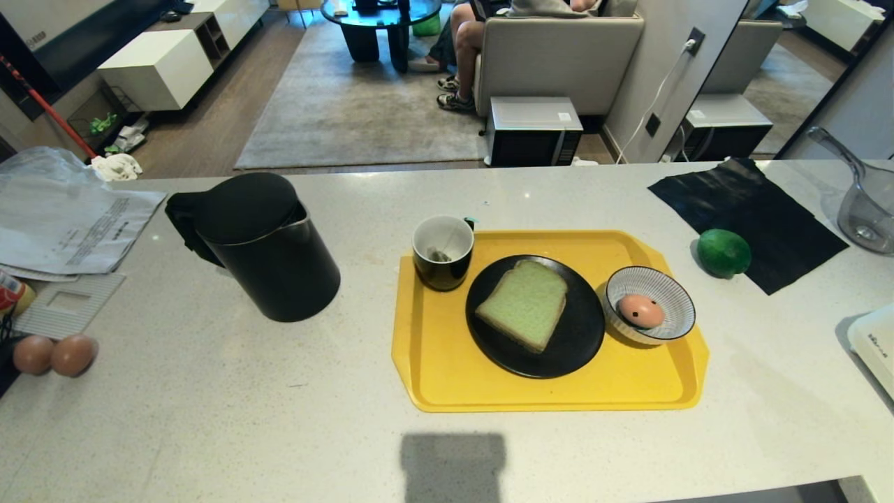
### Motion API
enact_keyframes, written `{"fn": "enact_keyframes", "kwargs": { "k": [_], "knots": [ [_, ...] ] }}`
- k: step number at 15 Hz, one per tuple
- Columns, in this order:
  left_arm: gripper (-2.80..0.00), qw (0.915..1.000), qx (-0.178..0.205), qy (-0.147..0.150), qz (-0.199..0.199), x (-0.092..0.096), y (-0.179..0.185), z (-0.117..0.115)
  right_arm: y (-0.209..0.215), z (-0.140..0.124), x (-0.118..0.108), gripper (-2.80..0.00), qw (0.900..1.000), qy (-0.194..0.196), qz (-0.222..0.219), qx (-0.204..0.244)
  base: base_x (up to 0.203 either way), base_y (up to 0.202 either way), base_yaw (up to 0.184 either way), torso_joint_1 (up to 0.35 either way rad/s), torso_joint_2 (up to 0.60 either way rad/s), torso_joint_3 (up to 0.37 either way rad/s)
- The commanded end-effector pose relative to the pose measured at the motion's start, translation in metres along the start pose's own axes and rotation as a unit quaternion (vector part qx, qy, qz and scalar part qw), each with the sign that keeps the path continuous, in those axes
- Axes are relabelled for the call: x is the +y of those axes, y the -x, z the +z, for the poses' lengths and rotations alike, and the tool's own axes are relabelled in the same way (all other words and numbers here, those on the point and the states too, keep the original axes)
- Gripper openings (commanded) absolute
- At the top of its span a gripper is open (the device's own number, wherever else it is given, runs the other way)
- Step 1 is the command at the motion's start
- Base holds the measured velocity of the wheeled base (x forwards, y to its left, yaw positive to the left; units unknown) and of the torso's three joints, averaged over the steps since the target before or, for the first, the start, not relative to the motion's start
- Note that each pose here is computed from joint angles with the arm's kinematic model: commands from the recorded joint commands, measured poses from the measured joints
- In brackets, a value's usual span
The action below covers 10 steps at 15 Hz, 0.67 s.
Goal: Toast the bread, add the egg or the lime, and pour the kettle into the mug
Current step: Pick up the kettle
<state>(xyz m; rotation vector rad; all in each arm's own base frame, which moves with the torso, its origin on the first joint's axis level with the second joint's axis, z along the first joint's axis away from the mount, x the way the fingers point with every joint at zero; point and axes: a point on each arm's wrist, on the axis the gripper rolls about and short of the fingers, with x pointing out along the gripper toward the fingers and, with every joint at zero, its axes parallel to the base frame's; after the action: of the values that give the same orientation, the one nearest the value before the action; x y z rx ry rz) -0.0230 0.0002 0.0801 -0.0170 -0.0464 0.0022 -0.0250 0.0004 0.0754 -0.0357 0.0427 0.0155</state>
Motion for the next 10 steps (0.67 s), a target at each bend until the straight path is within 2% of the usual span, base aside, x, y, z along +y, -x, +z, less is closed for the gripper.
{"fn": "enact_keyframes", "kwargs": {
  "k": [1, 10],
  "knots": [
    [-2.8, 1.0, 0.008, 0.0, 0.0, 0.0001, -0.001, -0.0047, -0.0001, 0.0, 0.0, -2.8, 1.0, 0.0, 0.0, 0.001, 0.0, 0.0, 0.0, 0.0, 0.0, 0.0],
    [-2.8, 1.0, 0.008, 0.001, 0.0, 0.0001, -0.001, -0.0047, -0.0001, 0.0, 0.0, -2.8, 1.0, 0.0, 0.0, 0.001, 0.0, 0.0, 0.0, 0.0, 0.0, 0.0]
  ]
}}
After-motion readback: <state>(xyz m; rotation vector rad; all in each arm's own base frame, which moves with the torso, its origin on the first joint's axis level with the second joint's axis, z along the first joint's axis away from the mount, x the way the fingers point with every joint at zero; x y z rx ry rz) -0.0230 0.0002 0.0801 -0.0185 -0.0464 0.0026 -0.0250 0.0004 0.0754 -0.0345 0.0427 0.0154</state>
